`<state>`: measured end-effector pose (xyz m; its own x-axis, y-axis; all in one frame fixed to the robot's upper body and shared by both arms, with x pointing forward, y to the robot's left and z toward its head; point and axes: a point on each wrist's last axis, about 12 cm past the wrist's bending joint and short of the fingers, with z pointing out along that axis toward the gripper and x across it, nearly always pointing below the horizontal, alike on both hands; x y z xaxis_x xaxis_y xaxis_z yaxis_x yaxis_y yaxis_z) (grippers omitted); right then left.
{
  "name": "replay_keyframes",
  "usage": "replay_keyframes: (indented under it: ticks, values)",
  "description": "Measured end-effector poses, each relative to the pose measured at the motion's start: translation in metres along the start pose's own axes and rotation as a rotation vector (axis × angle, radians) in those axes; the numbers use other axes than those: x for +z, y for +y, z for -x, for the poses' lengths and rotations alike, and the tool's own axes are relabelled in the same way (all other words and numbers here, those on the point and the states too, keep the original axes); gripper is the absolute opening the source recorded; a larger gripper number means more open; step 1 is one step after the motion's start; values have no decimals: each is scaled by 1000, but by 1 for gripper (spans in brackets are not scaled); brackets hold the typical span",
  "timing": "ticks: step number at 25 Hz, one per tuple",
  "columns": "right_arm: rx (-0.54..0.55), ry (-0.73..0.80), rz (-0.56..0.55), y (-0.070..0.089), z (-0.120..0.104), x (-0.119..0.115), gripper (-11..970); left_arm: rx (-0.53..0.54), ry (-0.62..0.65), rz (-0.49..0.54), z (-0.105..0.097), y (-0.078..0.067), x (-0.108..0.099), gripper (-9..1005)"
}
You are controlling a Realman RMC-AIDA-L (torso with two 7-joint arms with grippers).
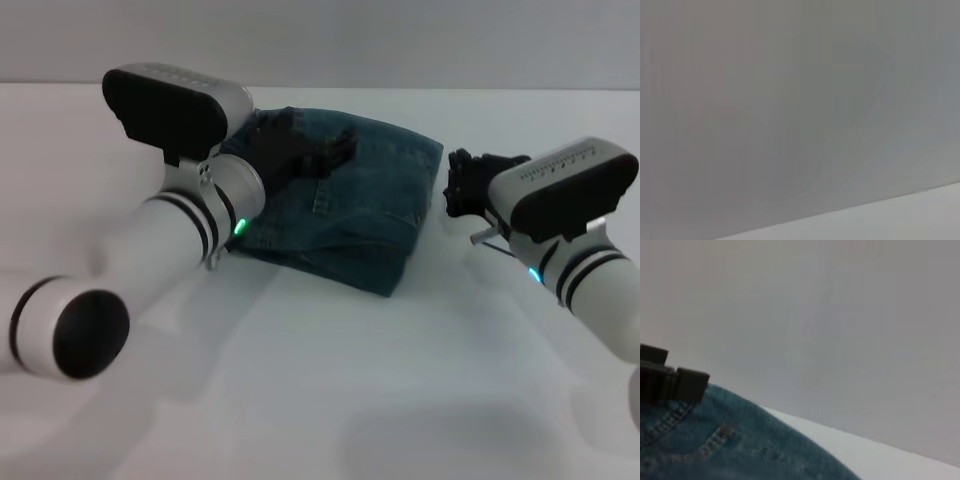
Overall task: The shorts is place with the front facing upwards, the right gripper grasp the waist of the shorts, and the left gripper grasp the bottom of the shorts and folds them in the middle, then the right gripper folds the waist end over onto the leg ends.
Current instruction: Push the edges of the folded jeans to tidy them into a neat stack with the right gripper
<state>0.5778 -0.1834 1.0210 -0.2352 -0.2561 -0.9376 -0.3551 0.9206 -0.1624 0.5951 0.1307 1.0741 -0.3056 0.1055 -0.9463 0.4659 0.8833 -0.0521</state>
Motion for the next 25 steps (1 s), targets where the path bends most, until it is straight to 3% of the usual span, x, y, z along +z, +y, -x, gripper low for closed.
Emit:
replay_keyframes:
  ticks: [6, 13, 19, 25]
  values:
    - [48, 10, -12, 3, -10, -10, -1, 14, 51, 66, 3, 25, 21, 845]
    - [67, 15, -17, 4, -13, -14, -1, 33, 44, 145, 0, 49, 22, 845]
    - [68, 15, -17, 4, -13, -14, -1, 37, 32, 160, -2, 54, 19, 844]
    - [72, 0, -1, 9, -9, -14, -1, 36, -76, 134, 7, 43, 8, 845]
